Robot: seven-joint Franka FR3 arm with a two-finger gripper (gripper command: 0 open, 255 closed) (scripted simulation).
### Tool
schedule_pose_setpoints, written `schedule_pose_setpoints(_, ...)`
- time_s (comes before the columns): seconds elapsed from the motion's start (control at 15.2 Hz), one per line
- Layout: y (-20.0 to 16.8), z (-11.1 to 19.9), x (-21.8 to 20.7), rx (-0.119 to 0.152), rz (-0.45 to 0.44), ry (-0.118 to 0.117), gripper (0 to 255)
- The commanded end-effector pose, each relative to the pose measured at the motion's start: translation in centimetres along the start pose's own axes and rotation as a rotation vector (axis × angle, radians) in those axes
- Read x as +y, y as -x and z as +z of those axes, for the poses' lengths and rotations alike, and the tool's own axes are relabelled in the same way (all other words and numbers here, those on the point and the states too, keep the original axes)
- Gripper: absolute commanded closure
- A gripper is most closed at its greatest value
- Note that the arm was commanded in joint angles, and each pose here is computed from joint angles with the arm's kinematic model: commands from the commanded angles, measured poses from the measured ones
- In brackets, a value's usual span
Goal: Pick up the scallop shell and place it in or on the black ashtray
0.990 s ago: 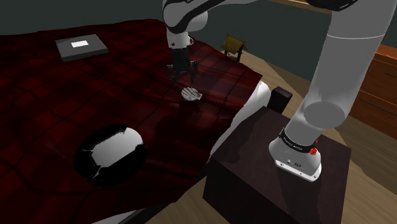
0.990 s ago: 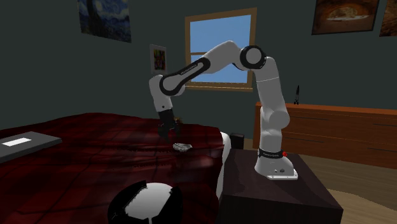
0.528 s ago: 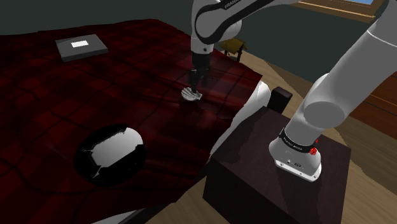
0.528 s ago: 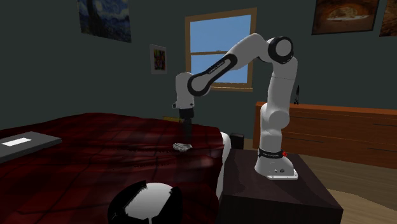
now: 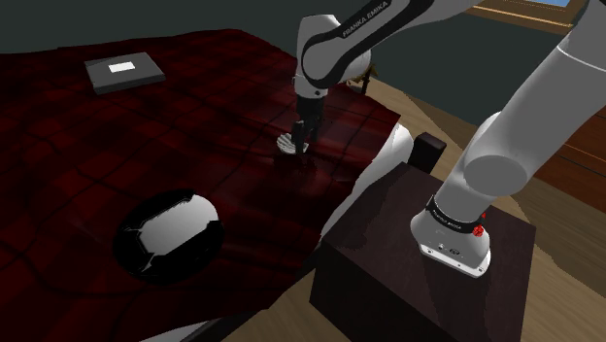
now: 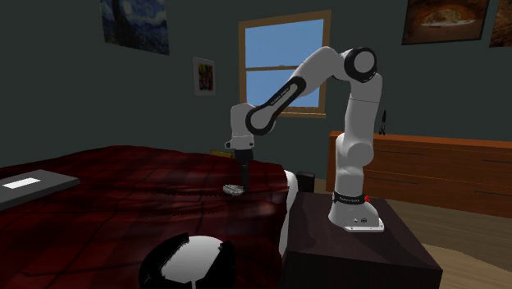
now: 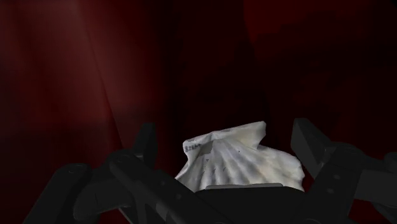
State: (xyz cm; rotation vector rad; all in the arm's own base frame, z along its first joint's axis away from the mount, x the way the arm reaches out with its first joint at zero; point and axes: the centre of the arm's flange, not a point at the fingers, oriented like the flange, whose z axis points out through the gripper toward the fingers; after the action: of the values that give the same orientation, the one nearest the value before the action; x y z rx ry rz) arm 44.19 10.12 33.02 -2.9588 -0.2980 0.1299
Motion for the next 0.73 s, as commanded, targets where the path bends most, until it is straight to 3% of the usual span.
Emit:
schedule_pose_setpoints(0.0, 0.0, 0.34, 0.01, 0.001, 0.0, 0.0, 0)
schedule_pose_setpoints(0.4, 0.0, 0.33, 0.01, 0.001, 0.0, 0.0, 0)
schedule_pose_setpoints(0.46, 0.0, 0.33, 0.01, 0.001, 0.0, 0.0, 255)
schedule_pose_setpoints(0.66, 0.0, 0.33, 0.01, 0.001, 0.0, 0.0, 255)
